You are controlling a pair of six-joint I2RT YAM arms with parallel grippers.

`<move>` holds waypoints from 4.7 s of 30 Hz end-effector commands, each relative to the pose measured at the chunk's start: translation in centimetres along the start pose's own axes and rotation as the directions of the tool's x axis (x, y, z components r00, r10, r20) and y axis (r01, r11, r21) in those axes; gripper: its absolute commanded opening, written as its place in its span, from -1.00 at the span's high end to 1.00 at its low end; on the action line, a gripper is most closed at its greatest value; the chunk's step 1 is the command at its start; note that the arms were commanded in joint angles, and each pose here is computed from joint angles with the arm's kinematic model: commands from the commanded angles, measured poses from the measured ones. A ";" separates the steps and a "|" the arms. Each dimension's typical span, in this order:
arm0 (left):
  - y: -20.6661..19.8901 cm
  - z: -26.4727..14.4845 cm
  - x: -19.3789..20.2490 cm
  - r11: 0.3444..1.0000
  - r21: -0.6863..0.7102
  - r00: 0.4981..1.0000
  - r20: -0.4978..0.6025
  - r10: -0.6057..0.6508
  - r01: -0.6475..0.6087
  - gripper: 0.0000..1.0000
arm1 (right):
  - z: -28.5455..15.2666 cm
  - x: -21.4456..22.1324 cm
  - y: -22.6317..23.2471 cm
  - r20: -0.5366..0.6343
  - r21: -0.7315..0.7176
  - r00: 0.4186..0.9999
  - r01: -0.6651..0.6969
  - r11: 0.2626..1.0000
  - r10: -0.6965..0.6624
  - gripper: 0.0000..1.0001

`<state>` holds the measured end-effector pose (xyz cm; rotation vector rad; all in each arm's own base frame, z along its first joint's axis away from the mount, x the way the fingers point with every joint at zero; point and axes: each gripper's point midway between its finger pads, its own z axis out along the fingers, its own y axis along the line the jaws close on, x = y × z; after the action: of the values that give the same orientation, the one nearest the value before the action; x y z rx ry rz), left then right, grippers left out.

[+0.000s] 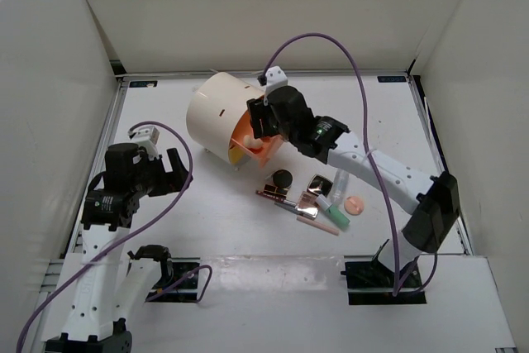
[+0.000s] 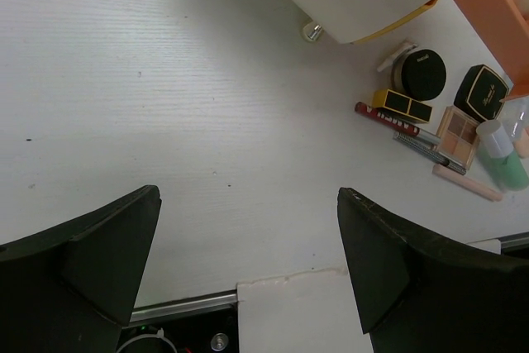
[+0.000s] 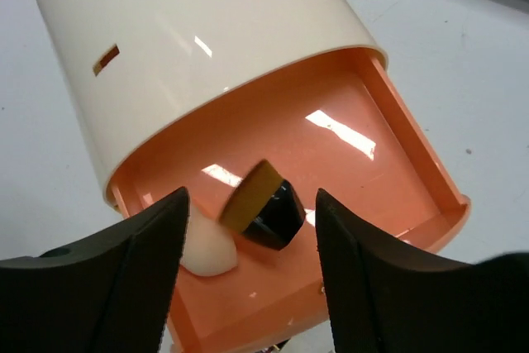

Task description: Organize the makeup

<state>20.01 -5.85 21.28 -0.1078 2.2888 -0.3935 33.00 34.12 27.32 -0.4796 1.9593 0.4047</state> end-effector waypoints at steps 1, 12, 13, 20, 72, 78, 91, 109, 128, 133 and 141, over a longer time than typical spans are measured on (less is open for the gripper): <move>-0.3 -0.8 -2.0 0.999 -0.002 0.997 0.072 0.035 -0.035 -0.97 | -1.8 -4.1 1.2 0.076 -0.076 0.997 0.025 0.997 -0.020 -0.44; -1.8 -0.3 -3.2 0.994 0.078 0.993 0.102 0.065 -0.073 -0.97 | -9.1 -2.7 -4.9 0.084 0.109 0.985 -0.159 0.981 0.150 -0.97; -1.9 0.0 -3.1 0.993 0.088 0.993 0.096 0.065 -0.074 -0.97 | -9.4 -0.6 -6.7 0.051 0.179 0.983 -0.181 0.967 0.175 -0.96; -2.0 1.2 -1.4 0.991 0.117 0.997 0.042 0.063 -0.067 -0.97 | -15.7 11.9 -18.0 -0.023 0.588 0.883 -0.367 0.721 0.469 -0.79; -2.3 6.0 -2.2 0.989 0.143 1.000 -0.016 -0.024 0.026 -0.97 | -10.0 0.0 -19.7 0.179 0.358 0.899 -0.437 0.825 0.399 1.00; -2.2 5.9 -2.0 0.989 0.142 1.000 -0.015 -0.027 0.029 -0.97 | -5.4 -7.7 -10.5 0.176 0.010 0.907 -0.391 0.920 0.384 0.97; -1.5 4.9 -2.1 0.995 0.097 1.000 0.009 -0.022 0.022 -0.97 | 1.5 -5.6 -1.9 0.101 -0.101 0.869 -0.476 0.874 0.485 0.93; -1.4 4.6 -2.3 0.996 0.086 1.000 0.016 -0.020 0.019 -0.97 | 0.3 -4.5 -1.2 0.111 -0.038 0.849 -0.516 0.856 0.517 0.05; -1.7 4.2 -3.2 0.996 0.087 0.999 0.035 -0.004 0.001 -0.97 | -7.1 -6.4 -7.7 0.185 0.218 0.914 -0.397 0.892 0.362 -0.45; -1.7 3.8 -3.6 0.997 0.081 0.999 0.038 -0.005 0.002 -0.97 | -14.8 1.0 -15.8 0.165 0.521 0.892 -0.442 0.731 0.422 -0.58; -2.4 3.4 -3.8 0.994 0.105 1.000 0.017 -0.009 0.007 -0.97 | -19.9 18.7 -20.0 0.023 0.757 0.744 -0.449 0.475 0.667 -0.47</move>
<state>24.97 -7.85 21.05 -0.0940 2.2689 -0.4973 23.13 5.62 23.45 0.6040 2.1471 0.0211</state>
